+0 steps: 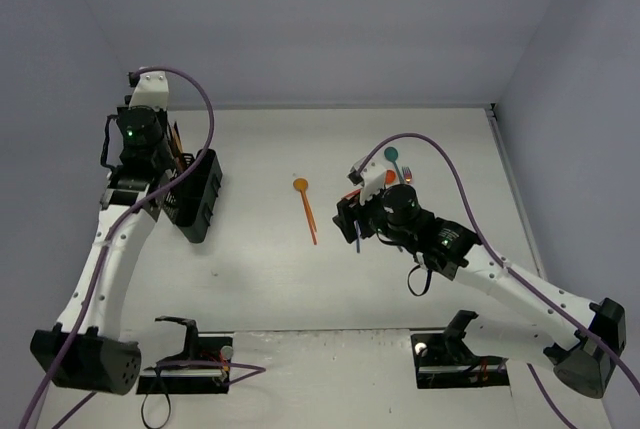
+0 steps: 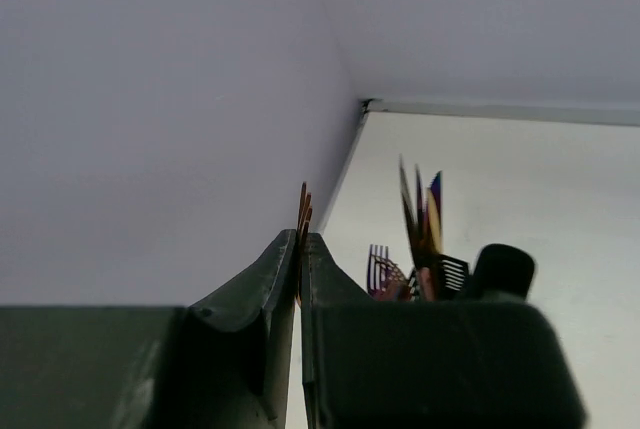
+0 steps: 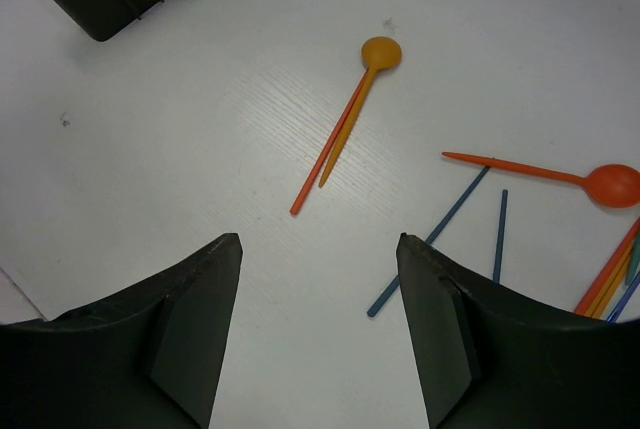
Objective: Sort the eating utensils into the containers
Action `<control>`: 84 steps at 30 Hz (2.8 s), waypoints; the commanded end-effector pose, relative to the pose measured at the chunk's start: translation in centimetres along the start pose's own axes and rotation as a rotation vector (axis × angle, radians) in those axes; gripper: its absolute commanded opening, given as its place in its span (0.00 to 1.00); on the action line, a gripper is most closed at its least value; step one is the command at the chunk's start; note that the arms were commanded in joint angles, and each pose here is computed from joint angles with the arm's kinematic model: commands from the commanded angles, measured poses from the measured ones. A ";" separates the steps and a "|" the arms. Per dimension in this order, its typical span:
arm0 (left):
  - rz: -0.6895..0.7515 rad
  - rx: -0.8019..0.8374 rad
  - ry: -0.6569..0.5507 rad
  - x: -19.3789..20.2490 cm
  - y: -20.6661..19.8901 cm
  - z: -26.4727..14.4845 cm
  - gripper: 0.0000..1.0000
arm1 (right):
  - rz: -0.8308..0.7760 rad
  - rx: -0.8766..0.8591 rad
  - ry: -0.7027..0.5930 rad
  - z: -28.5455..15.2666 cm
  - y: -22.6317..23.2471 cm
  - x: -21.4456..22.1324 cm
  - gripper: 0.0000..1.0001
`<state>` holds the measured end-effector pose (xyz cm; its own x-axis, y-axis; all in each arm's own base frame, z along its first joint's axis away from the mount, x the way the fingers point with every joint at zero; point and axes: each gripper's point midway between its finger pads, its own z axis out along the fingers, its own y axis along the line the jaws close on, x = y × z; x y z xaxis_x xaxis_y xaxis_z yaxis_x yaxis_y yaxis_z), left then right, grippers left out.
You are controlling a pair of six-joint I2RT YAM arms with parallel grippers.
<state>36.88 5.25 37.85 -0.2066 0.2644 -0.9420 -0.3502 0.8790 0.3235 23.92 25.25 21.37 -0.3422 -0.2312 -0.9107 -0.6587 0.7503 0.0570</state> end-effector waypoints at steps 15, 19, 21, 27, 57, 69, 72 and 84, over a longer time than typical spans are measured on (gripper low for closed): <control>-0.031 -0.096 -0.036 5.6 -0.9 5.4 0.00 | 0.011 0.083 -0.078 -1.2 -1.9 -1.1 0.61; -0.046 -0.096 -0.012 7.5 -1.4 5.4 0.00 | 0.025 0.121 -0.089 -1.4 -2.7 -1.5 0.61; -0.053 -0.097 0.001 8.2 -1.6 5.3 0.01 | 0.046 0.174 -0.094 -1.5 -3.7 -1.6 0.61; -0.076 -0.109 0.027 9.7 -1.6 4.7 0.28 | 0.142 0.339 -0.077 -1.5 -7.7 -1.1 0.64; -0.374 0.550 0.302 11.8 -10.5 -7.1 0.77 | 0.485 0.667 0.374 4.8 -27.4 10.7 0.26; -0.391 0.586 0.318 11.8 -11.2 -7.3 0.77 | 0.454 0.646 0.422 7.7 -29.8 11.7 0.25; -0.394 0.588 0.319 11.8 -11.3 -7.3 0.77 | 0.459 0.647 0.427 8.1 -30.1 11.9 0.25; -0.395 0.598 0.332 12.1 -11.6 -7.3 0.77 | 0.477 0.643 0.467 9.0 -30.6 13.8 0.21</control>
<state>30.93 -4.14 21.39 -0.5174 -0.1464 -0.8432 0.0512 0.9782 -0.2012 43.81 5.11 2.00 -0.8379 0.0611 -0.5425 0.0663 0.9977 0.0100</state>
